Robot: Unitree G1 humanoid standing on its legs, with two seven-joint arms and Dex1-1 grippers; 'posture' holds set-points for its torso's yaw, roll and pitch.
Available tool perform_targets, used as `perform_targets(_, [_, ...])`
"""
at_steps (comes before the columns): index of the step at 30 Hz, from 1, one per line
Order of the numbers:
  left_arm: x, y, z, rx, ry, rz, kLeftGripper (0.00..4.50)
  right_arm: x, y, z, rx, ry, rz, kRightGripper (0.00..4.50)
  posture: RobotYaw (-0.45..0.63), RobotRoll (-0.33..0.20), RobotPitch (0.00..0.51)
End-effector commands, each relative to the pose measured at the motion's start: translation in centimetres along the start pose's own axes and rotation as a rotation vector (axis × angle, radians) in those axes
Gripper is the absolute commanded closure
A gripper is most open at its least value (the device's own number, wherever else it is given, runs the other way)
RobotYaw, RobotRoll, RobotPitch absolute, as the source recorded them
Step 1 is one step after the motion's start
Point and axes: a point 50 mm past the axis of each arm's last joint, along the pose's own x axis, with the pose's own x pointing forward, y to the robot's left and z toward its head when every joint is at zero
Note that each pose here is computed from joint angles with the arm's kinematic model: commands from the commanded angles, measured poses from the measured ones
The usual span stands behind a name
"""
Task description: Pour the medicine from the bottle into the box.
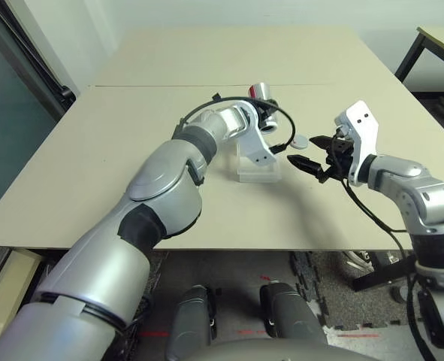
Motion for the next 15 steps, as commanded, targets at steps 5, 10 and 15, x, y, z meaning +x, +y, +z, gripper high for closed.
perform_targets(5, [0.1,-0.7,0.5,-0.053,0.005,-0.018,1.84,0.4,0.3,0.6,-0.015,-0.009,0.019,0.0,-0.24,0.0,0.062])
perform_targets(10, [-0.1,0.4,-0.9,-0.145,0.065,0.032,1.84,0.9,0.3,0.9,-0.021,-0.01,0.038,0.0,-0.22,0.0,0.061])
perform_targets(15, [-0.4,0.3,-1.7,-0.054,0.088,0.044,1.84,1.2,0.2,1.2,-0.028,-0.01,0.05,0.0,-0.2,0.0,0.055])
